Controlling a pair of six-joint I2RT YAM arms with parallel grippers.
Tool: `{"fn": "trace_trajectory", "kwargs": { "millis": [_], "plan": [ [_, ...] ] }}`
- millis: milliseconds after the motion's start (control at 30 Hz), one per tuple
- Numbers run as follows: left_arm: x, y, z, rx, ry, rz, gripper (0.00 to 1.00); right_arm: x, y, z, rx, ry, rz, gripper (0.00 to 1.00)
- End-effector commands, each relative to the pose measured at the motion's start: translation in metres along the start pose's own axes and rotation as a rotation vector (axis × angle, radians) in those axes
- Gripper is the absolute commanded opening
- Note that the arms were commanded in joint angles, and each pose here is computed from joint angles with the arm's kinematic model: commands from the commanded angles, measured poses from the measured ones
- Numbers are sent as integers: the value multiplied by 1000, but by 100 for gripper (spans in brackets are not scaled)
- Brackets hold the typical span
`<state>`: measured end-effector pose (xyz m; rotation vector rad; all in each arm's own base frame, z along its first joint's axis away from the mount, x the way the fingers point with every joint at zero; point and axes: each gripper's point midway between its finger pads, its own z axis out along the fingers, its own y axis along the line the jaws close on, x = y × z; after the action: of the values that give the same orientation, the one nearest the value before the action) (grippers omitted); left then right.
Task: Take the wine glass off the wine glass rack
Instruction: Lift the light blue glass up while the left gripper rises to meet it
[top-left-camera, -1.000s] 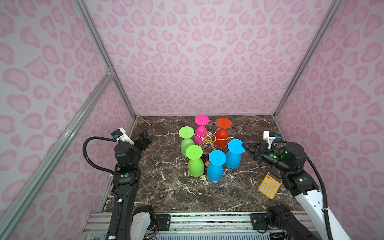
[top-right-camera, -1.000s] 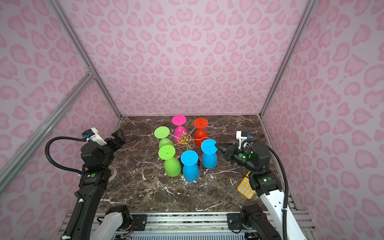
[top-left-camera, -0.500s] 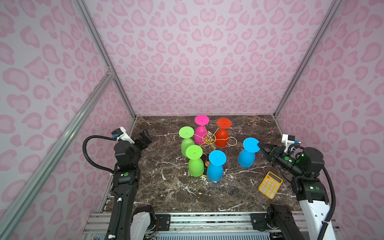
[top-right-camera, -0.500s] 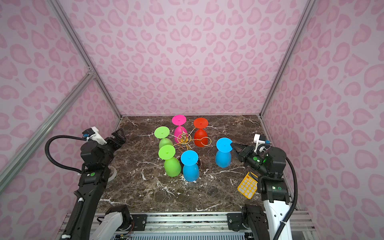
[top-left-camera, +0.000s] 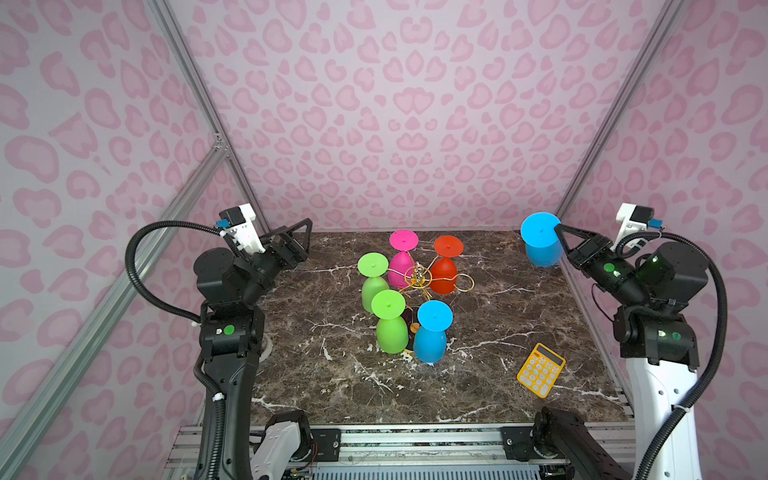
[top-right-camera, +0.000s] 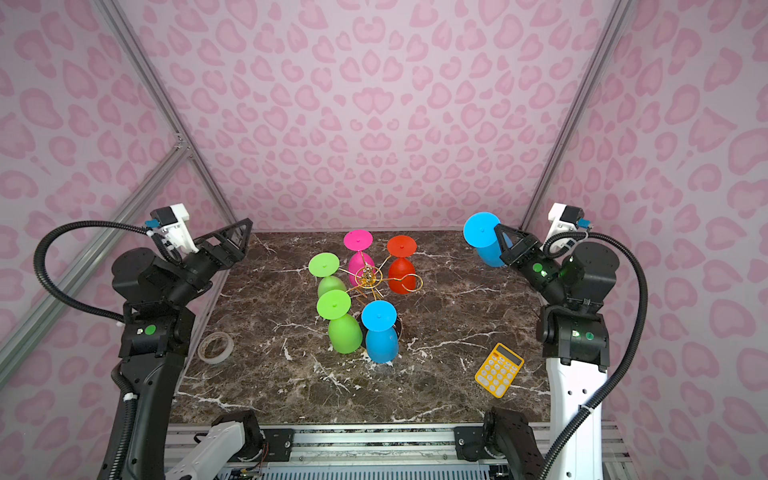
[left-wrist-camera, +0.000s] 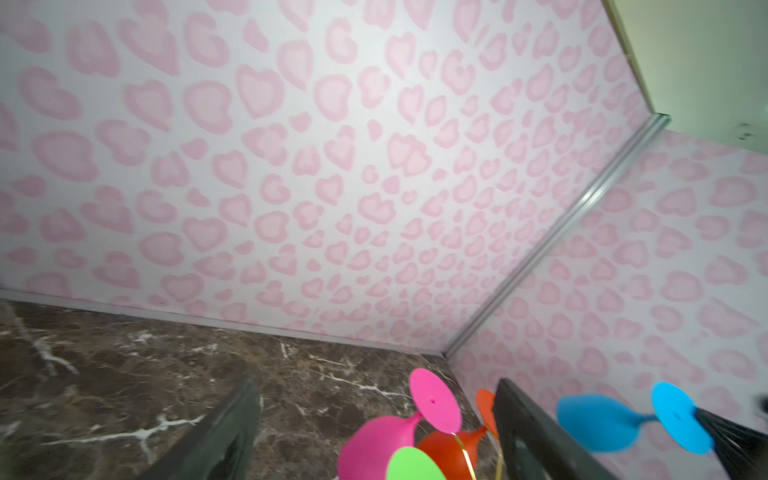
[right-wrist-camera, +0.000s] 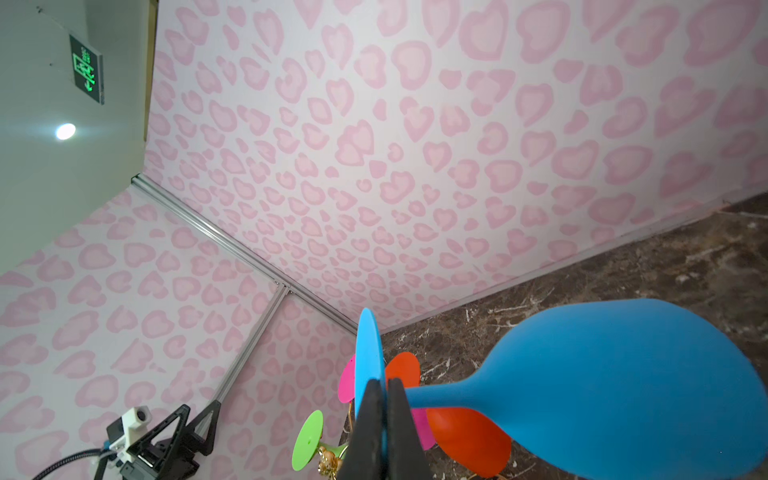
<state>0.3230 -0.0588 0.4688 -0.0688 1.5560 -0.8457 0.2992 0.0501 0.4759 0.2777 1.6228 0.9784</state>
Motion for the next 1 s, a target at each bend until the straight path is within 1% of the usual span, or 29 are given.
{"fn": "trace_trajectory", "kwargs": {
  "millis": [0, 133, 233, 400, 600, 833, 967],
  "plan": [
    [7, -40, 7, 182, 132, -78, 84, -11, 30, 14, -80, -25, -150, 0],
    [8, -72, 23, 298, 208, -86, 80, -9, 74, 33, -177, 18, -251, 0],
    [13, -98, 35, 391, 264, -91, 76, -4, 100, 44, -212, 43, -320, 0],
    [21, -141, 45, 549, 351, -108, 73, 21, 140, 63, -329, 120, -348, 0],
    [28, -166, 54, 636, 382, -90, 70, 48, 163, 76, -377, 179, -367, 0],
    [46, -182, 74, 711, 453, -106, 67, 79, 185, 86, -428, 253, -400, 0],
    [52, -188, 80, 739, 471, -107, 66, 92, 192, 91, -451, 289, -397, 0]
  ]
}}
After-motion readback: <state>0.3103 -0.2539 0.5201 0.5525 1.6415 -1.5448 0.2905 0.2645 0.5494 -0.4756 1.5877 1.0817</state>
